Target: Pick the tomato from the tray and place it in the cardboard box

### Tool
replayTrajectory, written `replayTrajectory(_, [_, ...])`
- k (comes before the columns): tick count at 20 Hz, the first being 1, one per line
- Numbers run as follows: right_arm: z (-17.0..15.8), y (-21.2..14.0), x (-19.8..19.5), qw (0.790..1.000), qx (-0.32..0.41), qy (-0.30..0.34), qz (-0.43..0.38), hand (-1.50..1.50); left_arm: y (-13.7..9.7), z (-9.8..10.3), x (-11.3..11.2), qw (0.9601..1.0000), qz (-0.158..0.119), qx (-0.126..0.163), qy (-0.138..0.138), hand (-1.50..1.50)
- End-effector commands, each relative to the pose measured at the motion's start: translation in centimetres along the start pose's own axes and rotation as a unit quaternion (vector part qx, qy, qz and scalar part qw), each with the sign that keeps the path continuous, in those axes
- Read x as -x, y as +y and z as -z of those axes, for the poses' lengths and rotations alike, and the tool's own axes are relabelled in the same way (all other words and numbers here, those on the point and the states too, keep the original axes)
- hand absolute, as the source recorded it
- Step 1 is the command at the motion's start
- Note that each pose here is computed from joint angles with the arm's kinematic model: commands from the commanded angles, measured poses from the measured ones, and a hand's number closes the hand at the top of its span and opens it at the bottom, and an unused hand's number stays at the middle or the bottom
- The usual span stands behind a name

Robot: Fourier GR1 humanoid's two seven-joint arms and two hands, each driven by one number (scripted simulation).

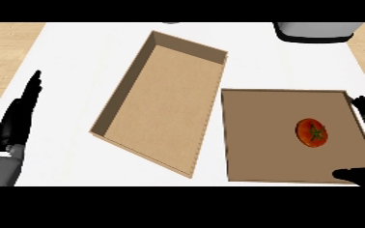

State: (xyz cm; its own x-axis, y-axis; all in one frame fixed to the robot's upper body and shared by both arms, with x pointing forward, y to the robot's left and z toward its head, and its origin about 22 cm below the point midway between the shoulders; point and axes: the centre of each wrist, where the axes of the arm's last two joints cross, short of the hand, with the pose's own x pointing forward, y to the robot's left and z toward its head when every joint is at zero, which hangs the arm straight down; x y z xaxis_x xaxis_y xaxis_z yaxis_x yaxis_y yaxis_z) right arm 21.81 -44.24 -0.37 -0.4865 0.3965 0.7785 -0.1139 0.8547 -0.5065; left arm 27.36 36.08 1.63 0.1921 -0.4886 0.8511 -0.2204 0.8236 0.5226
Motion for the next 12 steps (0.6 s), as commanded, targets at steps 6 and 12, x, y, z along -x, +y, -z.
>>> replayTrajectory(6, [0.9, -8.2, -1.2, 0.968, -0.147, 0.018, -0.201, -1.50, -1.1, -0.7, -0.4, 0.9999, 0.005, 0.008, 0.010, 0.00])
replayTrajectory(12, [4.9, -5.9, -1.7, 0.934, -0.230, 0.054, -0.267, -1.50, -0.7, -1.5, -0.3, 0.9999, 0.009, 0.003, 0.011, 0.00])
